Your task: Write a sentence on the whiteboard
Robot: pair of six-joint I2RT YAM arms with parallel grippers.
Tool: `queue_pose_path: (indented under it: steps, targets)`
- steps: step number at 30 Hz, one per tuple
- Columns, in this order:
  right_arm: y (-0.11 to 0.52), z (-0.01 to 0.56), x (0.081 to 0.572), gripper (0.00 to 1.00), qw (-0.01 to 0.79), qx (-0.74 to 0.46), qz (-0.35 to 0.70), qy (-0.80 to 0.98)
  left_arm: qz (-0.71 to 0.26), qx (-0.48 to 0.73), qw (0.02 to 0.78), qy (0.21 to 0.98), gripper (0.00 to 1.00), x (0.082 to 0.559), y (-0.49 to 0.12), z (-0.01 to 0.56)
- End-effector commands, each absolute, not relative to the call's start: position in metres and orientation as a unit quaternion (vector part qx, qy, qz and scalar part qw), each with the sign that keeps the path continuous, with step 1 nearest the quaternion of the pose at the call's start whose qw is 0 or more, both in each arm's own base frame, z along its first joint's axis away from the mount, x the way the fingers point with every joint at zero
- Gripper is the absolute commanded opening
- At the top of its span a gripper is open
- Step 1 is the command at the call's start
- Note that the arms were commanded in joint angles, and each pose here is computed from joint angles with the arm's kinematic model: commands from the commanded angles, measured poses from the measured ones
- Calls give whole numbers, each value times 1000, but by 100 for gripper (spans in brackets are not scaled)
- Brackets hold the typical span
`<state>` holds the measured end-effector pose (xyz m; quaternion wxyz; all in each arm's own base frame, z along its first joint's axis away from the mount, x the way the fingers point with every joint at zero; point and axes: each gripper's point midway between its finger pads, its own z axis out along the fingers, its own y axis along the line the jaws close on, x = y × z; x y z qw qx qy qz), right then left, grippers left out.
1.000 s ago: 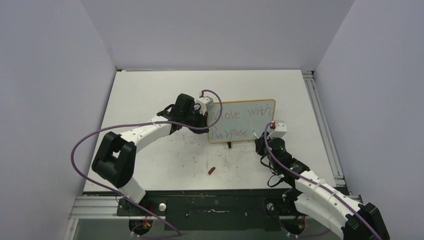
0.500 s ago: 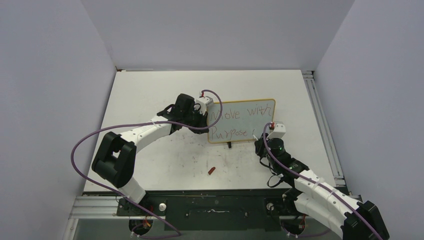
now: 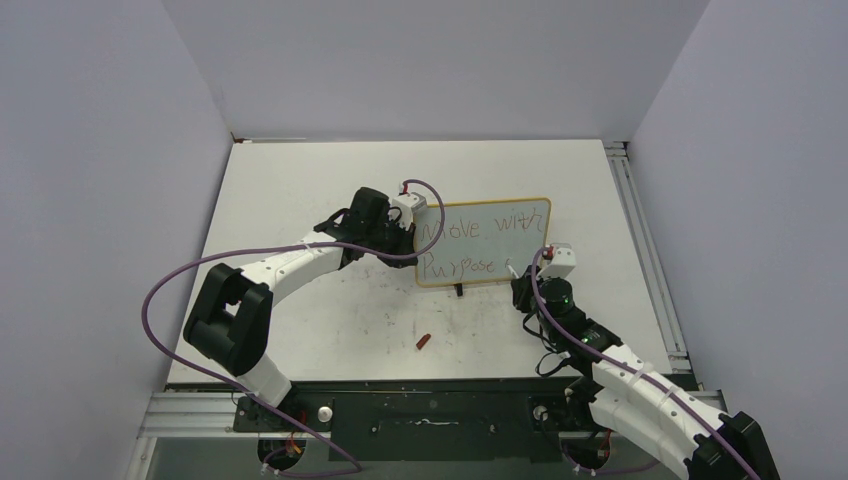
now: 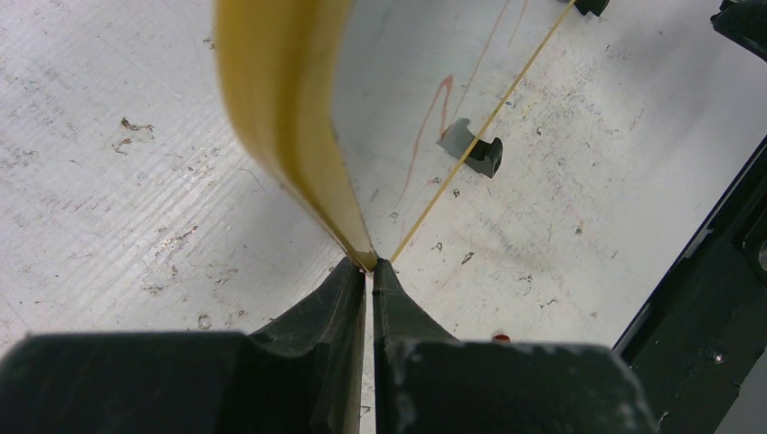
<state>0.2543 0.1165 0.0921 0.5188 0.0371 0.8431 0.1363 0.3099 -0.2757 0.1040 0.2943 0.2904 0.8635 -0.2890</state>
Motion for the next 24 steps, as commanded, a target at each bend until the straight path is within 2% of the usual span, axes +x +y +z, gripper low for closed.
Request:
queue_pose_path:
  steps: [1, 24]
  targets:
    - [114, 117, 267, 5, 557, 52, 136, 818, -309, 300, 338, 837, 0, 322, -287, 144]
    - [114, 120, 271, 5, 566, 54, 135, 812, -310, 300, 339, 836, 0, 322, -287, 145]
